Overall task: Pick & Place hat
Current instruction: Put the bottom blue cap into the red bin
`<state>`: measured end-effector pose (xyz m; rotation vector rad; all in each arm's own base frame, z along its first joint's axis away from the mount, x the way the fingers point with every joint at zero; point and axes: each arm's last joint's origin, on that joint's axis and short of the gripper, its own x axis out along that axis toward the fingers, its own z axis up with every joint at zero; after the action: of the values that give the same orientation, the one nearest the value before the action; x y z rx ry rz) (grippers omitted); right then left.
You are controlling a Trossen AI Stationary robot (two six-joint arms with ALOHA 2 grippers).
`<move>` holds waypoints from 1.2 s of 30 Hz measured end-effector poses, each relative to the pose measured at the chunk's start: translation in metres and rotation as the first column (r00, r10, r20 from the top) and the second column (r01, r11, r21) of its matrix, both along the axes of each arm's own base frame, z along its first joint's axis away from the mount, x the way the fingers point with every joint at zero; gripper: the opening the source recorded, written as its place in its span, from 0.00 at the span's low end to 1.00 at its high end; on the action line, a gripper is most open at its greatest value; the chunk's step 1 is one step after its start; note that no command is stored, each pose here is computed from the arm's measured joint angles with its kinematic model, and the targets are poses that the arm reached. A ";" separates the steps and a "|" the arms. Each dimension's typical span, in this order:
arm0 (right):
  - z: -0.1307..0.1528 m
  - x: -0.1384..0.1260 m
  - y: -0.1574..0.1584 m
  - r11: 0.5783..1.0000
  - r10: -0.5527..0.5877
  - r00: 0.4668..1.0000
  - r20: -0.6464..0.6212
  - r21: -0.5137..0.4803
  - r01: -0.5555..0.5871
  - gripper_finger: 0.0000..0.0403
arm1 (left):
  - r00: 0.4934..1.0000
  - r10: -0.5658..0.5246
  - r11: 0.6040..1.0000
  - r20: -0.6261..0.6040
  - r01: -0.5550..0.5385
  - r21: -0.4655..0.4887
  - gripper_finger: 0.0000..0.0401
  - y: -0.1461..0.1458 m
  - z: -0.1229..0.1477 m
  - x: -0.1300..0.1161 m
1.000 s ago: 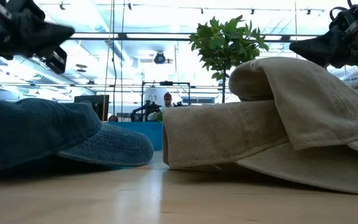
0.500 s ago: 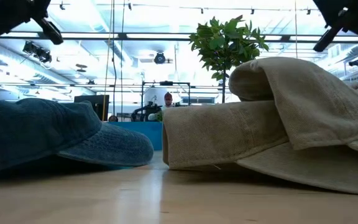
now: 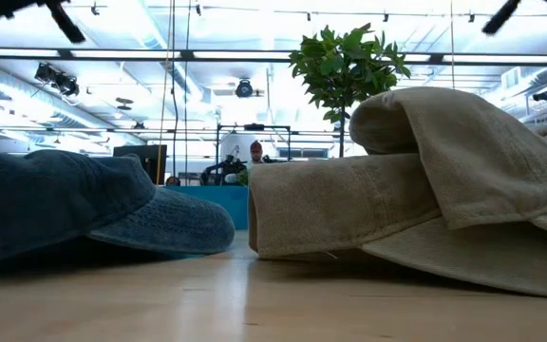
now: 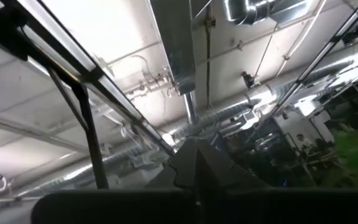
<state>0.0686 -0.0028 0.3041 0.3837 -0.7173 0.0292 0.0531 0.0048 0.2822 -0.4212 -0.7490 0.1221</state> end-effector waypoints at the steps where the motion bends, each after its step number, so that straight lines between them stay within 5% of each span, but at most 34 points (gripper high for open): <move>1: 0.007 0.001 0.000 1.000 0.005 1.000 -0.010 -0.006 -0.005 0.03 | 0.999 0.007 1.000 -0.032 -0.006 0.010 0.01 0.000 0.005 -0.001; 8: 0.046 0.007 0.002 0.983 -0.068 0.997 -0.032 -0.175 0.061 0.03 | 0.989 0.016 0.999 -0.145 -0.011 0.032 0.01 0.000 0.048 -0.002; 12: 0.067 0.011 0.002 0.986 -0.045 0.999 -0.028 -0.162 0.040 0.03 | 0.985 0.054 0.995 -0.164 -0.040 0.090 0.01 0.000 0.074 0.003; 22: 0.106 0.029 0.004 0.967 -0.062 0.915 -0.398 -0.252 -0.045 0.03 | 0.928 0.064 0.982 -0.366 0.008 0.191 0.12 -0.005 0.116 0.042; 30: 0.129 0.026 0.006 0.981 0.089 0.854 -0.513 -0.102 -0.164 0.03 | 0.824 0.047 0.975 -0.565 0.086 0.206 0.20 -0.008 0.134 0.062; 36: 0.114 0.035 0.013 0.951 0.290 0.713 -0.639 0.112 -0.287 0.03 | 0.759 0.042 0.976 -0.650 0.109 0.190 0.30 -0.009 0.129 0.078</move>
<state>0.1033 0.0100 0.4178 0.4732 0.0476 0.1838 0.1308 -0.0042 0.4110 -0.1552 -0.0521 0.1401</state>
